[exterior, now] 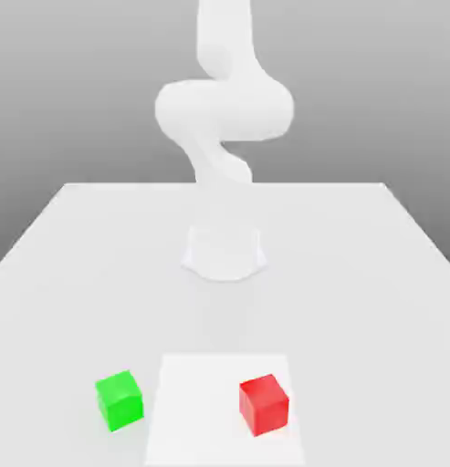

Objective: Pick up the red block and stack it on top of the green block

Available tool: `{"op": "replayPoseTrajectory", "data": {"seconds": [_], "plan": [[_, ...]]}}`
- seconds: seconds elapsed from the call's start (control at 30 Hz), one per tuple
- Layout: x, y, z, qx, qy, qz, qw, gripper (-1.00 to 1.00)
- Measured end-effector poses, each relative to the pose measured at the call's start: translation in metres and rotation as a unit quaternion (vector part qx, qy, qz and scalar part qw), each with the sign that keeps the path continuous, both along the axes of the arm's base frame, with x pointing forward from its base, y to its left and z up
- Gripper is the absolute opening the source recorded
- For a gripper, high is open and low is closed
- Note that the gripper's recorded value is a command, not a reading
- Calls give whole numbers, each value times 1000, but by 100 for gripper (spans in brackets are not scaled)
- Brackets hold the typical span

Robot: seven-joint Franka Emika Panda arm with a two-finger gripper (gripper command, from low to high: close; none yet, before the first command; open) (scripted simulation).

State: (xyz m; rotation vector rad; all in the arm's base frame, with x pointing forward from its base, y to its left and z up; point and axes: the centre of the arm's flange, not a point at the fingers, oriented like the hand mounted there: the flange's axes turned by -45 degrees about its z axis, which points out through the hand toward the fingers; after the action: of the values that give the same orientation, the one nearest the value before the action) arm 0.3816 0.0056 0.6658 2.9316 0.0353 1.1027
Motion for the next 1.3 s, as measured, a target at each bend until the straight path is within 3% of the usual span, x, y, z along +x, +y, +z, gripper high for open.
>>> {"op": "replayPoseTrajectory", "data": {"seconds": [0.17,0.37,0.7,0.9,0.93,1.13,1.3], "plan": [[54,12,-101,-25,82,32,996,0],[85,25,-227,-46,177,76,980,0],[56,46,-430,-63,326,158,930,0],[47,47,-508,-63,346,168,921,0],[47,47,-517,-63,346,168,921,-100],[46,47,-521,-63,347,168,921,-100],[47,47,-480,-63,346,168,921,-100]]}}
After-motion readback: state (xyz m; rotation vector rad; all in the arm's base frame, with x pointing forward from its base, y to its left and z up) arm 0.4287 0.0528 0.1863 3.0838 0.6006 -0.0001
